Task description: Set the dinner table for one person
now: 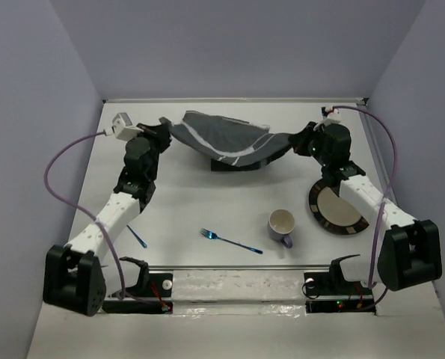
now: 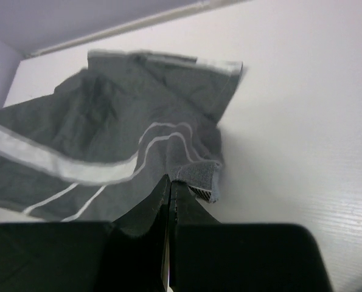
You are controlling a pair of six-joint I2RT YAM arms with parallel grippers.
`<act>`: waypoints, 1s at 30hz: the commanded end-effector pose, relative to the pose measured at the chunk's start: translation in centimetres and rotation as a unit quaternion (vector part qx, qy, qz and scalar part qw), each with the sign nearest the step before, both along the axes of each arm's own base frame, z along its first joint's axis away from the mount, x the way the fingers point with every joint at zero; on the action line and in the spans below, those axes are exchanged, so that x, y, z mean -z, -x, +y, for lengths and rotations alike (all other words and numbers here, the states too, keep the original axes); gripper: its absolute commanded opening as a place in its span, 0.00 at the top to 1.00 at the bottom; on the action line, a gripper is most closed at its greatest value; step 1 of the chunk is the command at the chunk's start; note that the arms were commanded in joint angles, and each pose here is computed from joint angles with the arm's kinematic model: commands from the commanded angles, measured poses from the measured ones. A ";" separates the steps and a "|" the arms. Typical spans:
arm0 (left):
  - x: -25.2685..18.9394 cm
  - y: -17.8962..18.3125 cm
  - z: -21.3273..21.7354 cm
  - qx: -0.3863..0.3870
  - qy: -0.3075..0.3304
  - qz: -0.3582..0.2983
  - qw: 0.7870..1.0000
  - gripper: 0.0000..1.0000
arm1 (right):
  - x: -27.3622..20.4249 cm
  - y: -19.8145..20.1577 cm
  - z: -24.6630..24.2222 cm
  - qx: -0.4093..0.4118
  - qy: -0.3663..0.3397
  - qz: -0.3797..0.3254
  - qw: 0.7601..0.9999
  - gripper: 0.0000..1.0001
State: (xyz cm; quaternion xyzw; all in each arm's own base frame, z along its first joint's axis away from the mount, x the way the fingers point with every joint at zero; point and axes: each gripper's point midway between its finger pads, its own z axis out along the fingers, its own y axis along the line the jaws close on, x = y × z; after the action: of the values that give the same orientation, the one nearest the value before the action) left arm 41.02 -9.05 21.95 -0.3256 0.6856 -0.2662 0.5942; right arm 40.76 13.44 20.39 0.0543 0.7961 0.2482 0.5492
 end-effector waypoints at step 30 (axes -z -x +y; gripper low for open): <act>-30.8 -2.1 2.8 -0.033 -0.066 -0.254 0.964 1.00 | -27.7 -8.1 -1.6 0.064 0.055 -0.240 0.967 1.00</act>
State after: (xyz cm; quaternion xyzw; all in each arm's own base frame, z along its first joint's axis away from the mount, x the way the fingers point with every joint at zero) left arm 44.86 -6.91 41.83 -0.2566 0.6030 -0.2260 0.7207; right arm 48.74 12.39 37.96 0.0312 0.7247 0.1814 0.6640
